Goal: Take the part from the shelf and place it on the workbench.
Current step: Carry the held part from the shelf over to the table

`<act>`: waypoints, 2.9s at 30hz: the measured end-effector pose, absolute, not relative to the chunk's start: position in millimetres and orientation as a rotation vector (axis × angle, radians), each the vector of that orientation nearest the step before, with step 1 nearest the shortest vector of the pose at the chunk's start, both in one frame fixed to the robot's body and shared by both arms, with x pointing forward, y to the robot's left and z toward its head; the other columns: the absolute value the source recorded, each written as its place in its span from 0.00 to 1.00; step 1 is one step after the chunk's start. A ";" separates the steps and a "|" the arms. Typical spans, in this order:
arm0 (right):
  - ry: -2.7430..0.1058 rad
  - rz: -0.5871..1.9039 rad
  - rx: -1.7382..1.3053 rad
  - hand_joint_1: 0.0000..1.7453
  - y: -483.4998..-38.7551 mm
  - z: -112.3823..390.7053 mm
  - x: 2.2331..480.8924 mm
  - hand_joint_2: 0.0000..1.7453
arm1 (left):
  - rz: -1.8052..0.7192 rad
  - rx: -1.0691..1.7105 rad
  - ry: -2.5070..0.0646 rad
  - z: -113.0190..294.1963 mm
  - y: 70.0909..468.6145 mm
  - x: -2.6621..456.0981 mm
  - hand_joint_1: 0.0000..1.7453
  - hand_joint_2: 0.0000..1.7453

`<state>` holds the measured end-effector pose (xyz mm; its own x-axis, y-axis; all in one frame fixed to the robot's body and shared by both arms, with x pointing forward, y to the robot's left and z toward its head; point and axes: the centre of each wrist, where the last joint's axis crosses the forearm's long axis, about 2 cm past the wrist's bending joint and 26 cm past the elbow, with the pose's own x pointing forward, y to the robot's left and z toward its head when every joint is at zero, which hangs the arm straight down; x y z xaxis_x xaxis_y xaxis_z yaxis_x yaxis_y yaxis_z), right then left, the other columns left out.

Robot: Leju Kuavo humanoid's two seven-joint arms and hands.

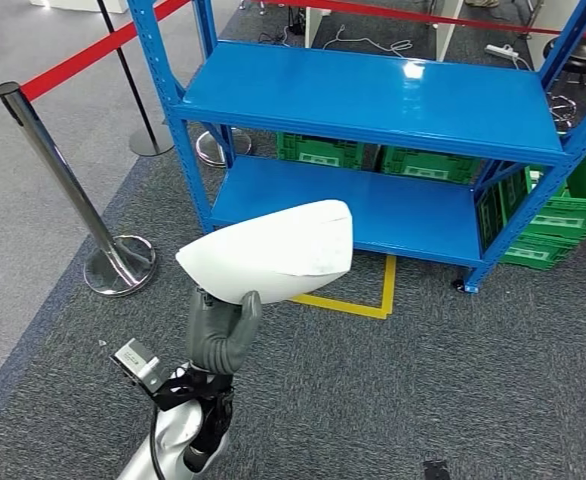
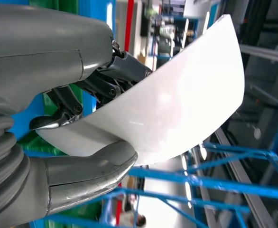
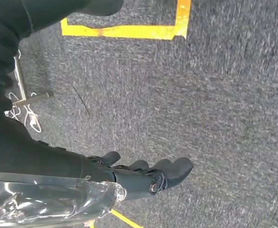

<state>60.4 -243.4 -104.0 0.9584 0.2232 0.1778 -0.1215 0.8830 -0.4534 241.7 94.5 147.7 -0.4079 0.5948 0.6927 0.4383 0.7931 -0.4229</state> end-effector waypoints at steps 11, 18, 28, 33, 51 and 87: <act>-0.367 0.236 -0.462 0.00 -242.5 -103.2 63.7 1.00 | 0.047 -0.696 -2.214 157.6 96.6 238.7 1.00 1.00; -0.403 0.224 -0.467 0.00 -242.8 -103.1 63.7 1.00 | 0.015 -0.775 -2.209 157.2 99.2 234.9 1.00 1.00; -0.392 0.226 -0.457 0.00 -242.8 -103.8 60.4 1.00 | -0.028 -0.930 -2.191 157.0 103.0 225.3 1.00 1.00; -0.358 0.198 -0.504 0.00 -244.1 -102.8 64.3 1.00 | -0.055 -0.931 -2.211 160.3 104.7 224.5 1.00 1.00; -0.292 0.144 -0.553 0.00 -246.5 -102.7 63.1 1.00 | -0.017 -0.923 -2.238 165.6 111.5 223.6 1.00 1.00; -0.264 0.141 -0.559 0.00 -246.4 -102.7 62.8 1.00 | 0.017 -0.896 -2.241 164.4 116.5 222.4 1.00 1.00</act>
<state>62.8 -246.4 -102.7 0.9568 0.2030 0.2083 -0.0604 0.8392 -0.5404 222.4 116.5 164.4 -0.5058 0.6067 0.6133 0.5972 0.7593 -0.2586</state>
